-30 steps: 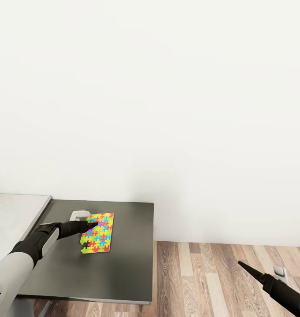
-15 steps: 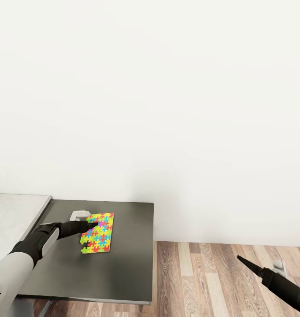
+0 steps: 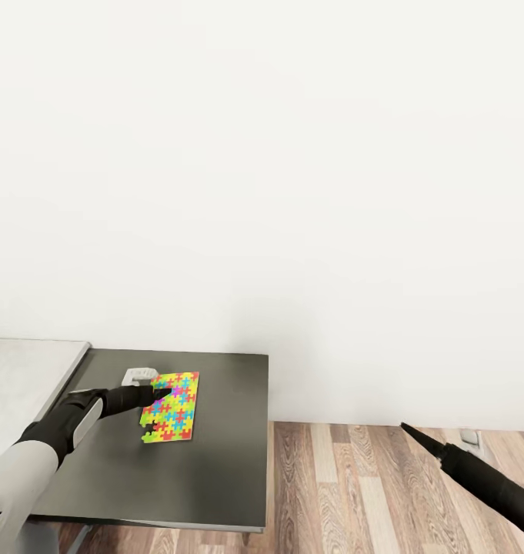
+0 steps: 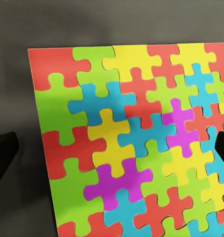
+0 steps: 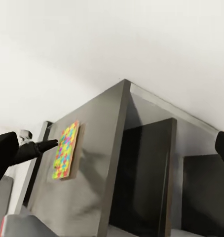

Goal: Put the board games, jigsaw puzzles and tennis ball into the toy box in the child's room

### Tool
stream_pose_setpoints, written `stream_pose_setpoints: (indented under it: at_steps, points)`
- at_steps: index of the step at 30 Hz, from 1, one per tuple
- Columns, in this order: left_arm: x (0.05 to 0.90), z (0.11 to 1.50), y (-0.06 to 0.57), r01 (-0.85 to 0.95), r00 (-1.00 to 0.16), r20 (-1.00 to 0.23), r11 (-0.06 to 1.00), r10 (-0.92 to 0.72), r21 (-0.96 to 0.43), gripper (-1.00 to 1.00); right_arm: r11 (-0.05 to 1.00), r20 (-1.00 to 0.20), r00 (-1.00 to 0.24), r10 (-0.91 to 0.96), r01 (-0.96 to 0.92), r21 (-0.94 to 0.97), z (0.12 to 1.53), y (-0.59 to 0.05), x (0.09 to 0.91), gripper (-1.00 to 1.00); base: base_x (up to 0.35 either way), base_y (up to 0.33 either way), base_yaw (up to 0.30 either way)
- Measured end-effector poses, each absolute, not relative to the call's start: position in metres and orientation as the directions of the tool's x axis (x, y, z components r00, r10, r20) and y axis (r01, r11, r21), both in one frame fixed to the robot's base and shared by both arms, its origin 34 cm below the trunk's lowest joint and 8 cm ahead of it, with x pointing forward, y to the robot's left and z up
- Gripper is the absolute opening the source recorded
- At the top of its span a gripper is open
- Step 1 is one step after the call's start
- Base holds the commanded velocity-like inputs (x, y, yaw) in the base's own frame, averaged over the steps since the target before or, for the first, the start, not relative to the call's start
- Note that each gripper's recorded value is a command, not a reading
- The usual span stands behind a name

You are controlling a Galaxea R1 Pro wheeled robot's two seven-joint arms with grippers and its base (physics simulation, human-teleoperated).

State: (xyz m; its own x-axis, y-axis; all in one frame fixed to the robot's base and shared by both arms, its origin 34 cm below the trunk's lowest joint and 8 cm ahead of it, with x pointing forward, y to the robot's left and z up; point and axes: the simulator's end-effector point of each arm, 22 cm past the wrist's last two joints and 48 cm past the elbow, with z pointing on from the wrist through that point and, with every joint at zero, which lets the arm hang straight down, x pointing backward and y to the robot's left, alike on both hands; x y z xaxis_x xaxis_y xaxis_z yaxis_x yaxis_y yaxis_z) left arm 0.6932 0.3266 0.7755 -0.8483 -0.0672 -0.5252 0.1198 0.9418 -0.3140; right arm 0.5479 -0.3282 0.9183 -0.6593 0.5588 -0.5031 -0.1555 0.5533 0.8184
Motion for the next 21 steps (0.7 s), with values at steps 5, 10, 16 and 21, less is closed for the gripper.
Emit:
stream_pose_setpoints:
  at_steps: [5,10,16,21]
  points:
    - [0.693,0.775,0.326,0.119,-0.85,-0.523,0.941,-0.067,-0.316,1.0,0.538,-0.515,-0.647,0.563,-0.186,0.822,0.93,-0.317,0.557,1.0,0.0,0.0,0.0]
    - [0.692,0.775,0.326,0.117,-0.852,-0.519,0.941,-0.069,-0.318,1.0,0.532,-0.519,-0.645,0.562,-0.199,0.823,0.936,-0.312,0.56,1.0,0.0,0.0,0.0]
    - [0.686,0.772,0.324,0.097,-0.874,-0.479,0.939,-0.079,-0.331,1.0,0.527,-0.508,-0.652,0.563,-0.191,0.828,0.935,-0.311,0.56,1.0,0.0,0.0,0.0]
    - [0.686,0.777,0.314,0.093,-0.891,-0.447,0.933,-0.077,-0.347,1.0,0.536,-0.503,-0.658,0.56,-0.175,0.826,0.93,-0.313,0.561,1.0,0.0,0.0,0.0]
